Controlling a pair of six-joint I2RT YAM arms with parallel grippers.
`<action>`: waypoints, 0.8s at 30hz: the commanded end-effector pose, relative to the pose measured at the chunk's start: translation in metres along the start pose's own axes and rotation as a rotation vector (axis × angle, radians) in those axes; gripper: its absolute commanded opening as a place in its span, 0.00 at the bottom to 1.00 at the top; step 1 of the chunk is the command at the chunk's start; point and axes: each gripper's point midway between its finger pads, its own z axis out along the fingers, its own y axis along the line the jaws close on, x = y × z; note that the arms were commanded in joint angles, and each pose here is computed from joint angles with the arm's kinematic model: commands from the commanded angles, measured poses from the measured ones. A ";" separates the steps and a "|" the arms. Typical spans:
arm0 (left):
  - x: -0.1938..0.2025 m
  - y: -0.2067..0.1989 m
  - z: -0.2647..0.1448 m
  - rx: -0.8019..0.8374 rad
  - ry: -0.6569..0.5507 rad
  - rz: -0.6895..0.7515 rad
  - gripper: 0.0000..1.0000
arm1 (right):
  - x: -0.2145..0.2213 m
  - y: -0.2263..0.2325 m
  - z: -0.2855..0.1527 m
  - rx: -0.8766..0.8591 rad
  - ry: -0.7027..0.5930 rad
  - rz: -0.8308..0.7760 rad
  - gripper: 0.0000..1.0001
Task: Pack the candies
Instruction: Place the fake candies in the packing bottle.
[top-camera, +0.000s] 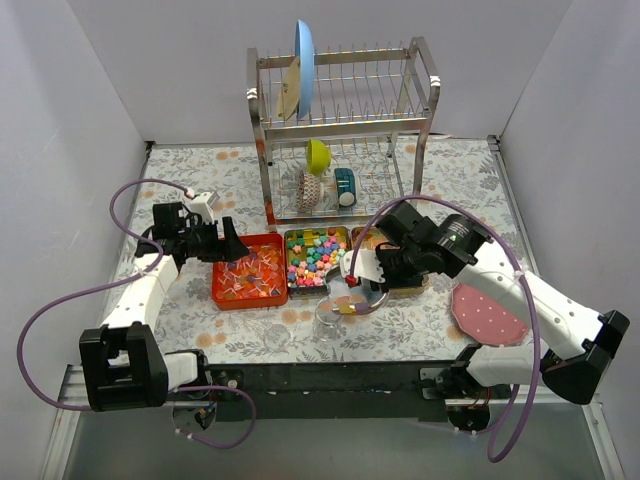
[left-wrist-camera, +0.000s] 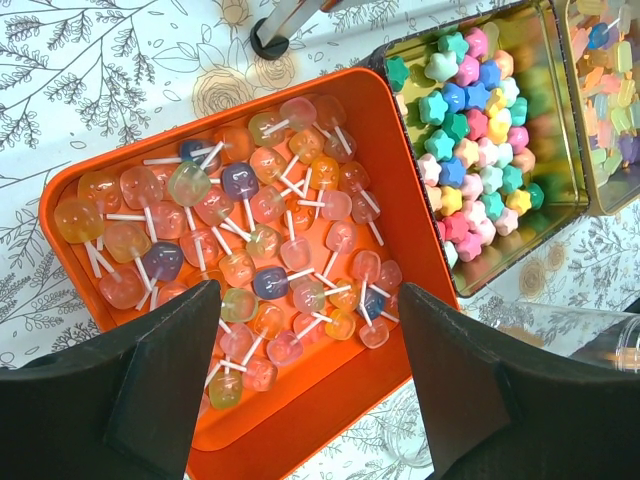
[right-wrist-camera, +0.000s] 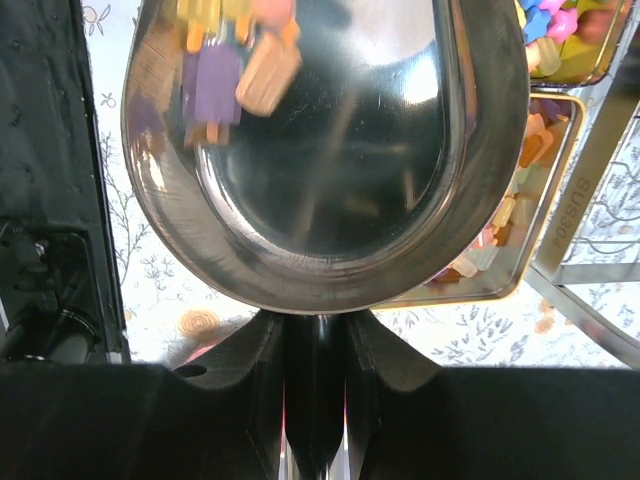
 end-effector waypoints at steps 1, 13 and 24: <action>-0.006 -0.005 -0.006 0.019 -0.043 0.010 0.71 | -0.011 -0.011 -0.016 0.050 0.019 -0.035 0.01; 0.000 -0.008 -0.007 0.037 -0.045 -0.012 0.72 | -0.034 -0.015 -0.042 0.086 0.017 -0.115 0.01; 0.007 -0.009 0.005 0.064 -0.027 -0.141 0.68 | -0.031 -0.062 -0.031 0.244 0.126 -0.152 0.01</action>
